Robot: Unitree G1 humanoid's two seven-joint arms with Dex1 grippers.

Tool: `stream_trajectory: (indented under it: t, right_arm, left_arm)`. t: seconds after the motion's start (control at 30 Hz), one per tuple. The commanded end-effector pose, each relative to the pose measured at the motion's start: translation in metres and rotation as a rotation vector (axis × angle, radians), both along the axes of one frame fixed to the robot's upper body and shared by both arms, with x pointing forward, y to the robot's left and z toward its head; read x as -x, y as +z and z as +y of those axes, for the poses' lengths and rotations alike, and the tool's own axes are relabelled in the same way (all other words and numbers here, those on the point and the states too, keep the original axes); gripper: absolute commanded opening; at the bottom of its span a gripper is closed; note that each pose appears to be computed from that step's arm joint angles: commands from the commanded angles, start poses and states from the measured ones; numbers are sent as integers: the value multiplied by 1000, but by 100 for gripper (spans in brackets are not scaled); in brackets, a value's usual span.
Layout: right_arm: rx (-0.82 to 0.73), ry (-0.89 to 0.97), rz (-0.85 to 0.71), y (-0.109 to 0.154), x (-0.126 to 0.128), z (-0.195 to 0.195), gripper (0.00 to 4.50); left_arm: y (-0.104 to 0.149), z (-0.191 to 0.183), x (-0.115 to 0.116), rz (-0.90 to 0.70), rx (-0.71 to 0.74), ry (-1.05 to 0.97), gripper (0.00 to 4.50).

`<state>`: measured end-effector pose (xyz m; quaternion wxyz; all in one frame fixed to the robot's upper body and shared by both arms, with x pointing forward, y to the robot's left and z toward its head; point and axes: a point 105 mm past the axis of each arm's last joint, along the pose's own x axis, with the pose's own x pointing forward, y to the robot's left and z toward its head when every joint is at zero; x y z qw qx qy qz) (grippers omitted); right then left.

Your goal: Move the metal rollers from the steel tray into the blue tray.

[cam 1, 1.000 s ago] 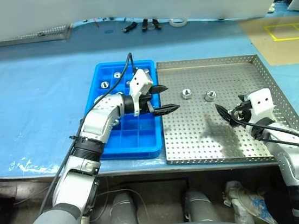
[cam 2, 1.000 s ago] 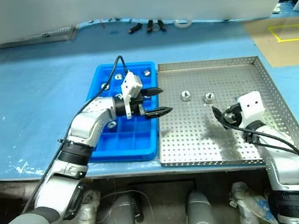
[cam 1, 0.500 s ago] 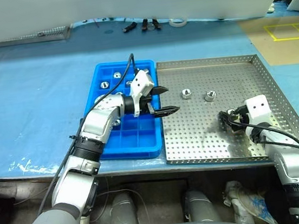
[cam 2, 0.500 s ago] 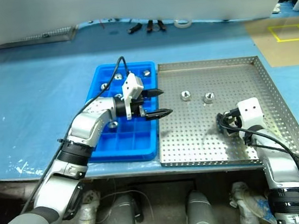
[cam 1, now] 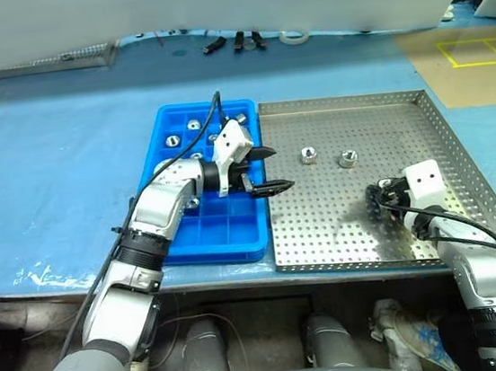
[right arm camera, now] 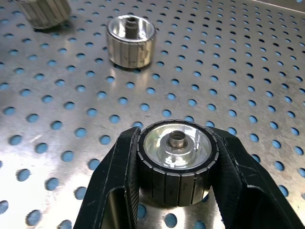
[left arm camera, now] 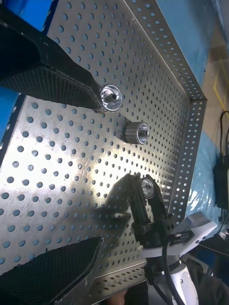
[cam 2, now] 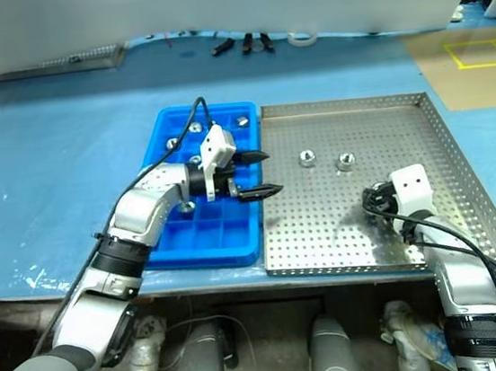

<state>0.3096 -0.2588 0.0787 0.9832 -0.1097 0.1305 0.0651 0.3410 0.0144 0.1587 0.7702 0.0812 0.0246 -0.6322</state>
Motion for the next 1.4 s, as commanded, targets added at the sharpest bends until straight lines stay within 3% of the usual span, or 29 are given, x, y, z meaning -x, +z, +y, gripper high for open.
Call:
stream_trajectory:
  t: [0.03,0.27,0.6,0.77,0.93,1.2,1.4]
  right_arm:
    - [-34,201,-99,38,-4,42,166]
    - [-87,585,-164,82,-13,119,166]
    - [-28,888,-177,89,-39,182,166]
    - [-35,986,-168,87,-39,204,166]
    - [-17,990,-151,80,-48,219,166]
    - [2,820,-151,75,-83,221,166]
    - [7,813,-104,62,-77,212,166]
  left_arm:
    - [17,12,9,-53,18,-23,450]
    - [20,48,16,-46,10,83,450]
    - [10,99,31,-58,9,414,450]
    - [0,119,43,-25,6,540,450]
    - [-8,130,51,6,12,617,450]
    - [-14,125,52,31,22,618,450]
    - [-12,117,47,32,24,584,450]
